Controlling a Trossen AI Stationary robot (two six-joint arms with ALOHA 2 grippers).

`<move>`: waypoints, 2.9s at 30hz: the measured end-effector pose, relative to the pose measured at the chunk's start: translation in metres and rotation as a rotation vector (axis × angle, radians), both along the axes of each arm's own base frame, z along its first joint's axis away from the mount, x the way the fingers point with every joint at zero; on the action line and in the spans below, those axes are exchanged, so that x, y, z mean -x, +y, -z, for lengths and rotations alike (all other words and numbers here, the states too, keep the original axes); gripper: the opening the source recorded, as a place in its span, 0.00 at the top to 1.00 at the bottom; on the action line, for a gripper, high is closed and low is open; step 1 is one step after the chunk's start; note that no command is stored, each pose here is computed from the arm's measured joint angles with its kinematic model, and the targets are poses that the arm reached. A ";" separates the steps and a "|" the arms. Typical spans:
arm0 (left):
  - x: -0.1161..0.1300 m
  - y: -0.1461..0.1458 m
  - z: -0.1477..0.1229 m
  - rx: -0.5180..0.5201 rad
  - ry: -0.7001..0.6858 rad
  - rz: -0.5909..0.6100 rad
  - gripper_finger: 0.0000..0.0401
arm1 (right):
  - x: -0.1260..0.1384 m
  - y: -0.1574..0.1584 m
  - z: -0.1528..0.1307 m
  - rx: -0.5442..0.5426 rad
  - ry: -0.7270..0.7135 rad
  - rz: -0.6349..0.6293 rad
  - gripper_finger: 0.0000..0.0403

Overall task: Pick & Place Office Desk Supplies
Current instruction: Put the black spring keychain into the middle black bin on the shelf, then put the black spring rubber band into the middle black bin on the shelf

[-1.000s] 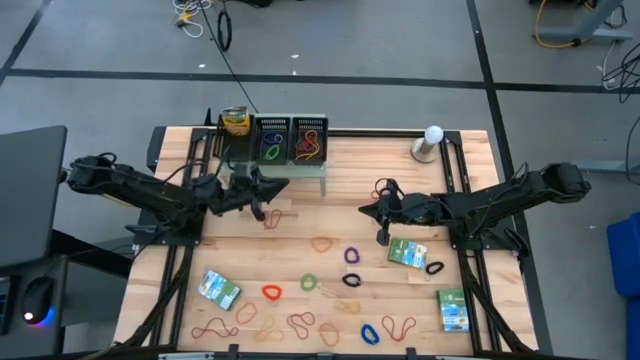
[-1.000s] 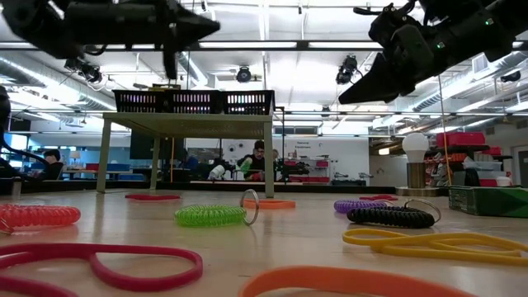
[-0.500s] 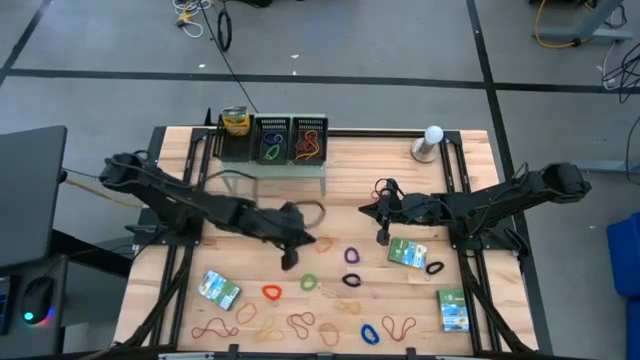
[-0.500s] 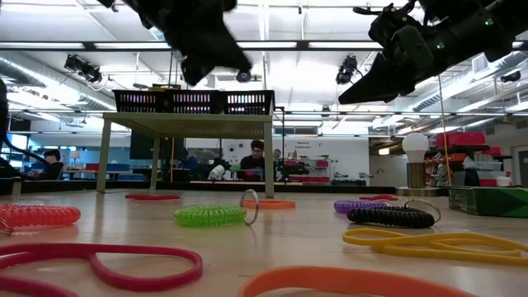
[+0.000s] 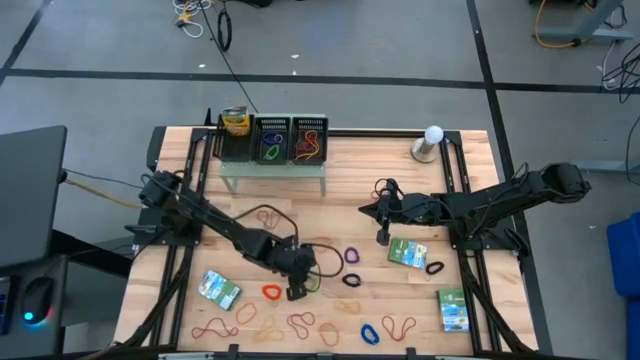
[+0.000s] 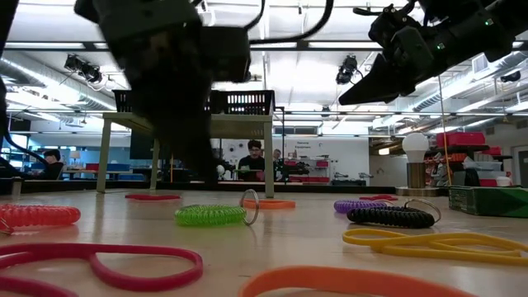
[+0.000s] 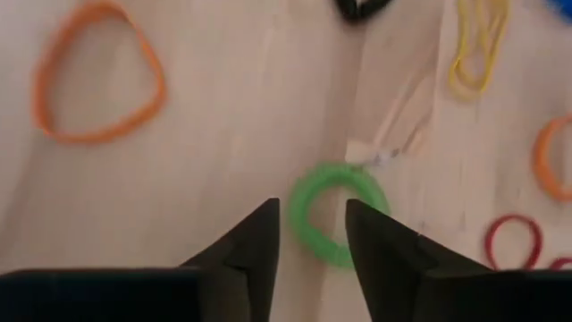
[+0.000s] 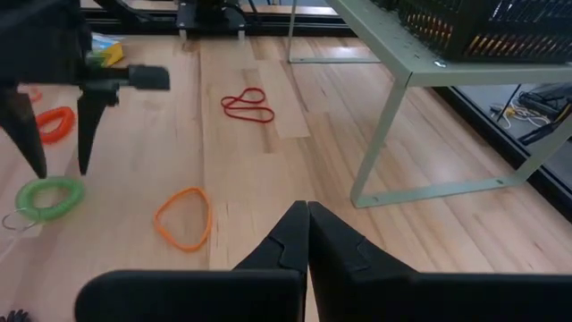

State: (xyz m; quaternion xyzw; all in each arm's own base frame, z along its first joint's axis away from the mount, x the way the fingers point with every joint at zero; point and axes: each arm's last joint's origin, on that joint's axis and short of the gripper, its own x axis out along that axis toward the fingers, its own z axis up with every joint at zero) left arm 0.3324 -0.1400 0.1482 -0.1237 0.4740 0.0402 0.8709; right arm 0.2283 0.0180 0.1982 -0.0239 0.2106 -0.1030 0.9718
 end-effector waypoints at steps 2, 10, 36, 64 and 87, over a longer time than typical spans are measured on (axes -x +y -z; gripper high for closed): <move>0.002 -0.006 0.006 0.014 0.026 0.019 0.62 | 0.000 0.000 0.000 -0.005 0.000 0.002 0.98; 0.035 -0.030 0.009 -0.077 0.199 0.133 0.62 | 0.000 0.000 0.000 -0.007 -0.001 0.003 0.98; 0.059 -0.030 0.039 0.027 -0.218 0.120 0.98 | -0.045 0.066 0.044 -0.368 0.494 -0.279 0.79; 0.048 0.005 0.045 -0.018 -0.277 -0.059 0.94 | -0.057 0.104 0.085 -0.338 0.478 -0.201 0.77; 0.023 0.008 0.042 0.497 -0.484 -0.404 0.67 | -0.068 0.098 0.068 -0.145 0.278 -0.151 0.97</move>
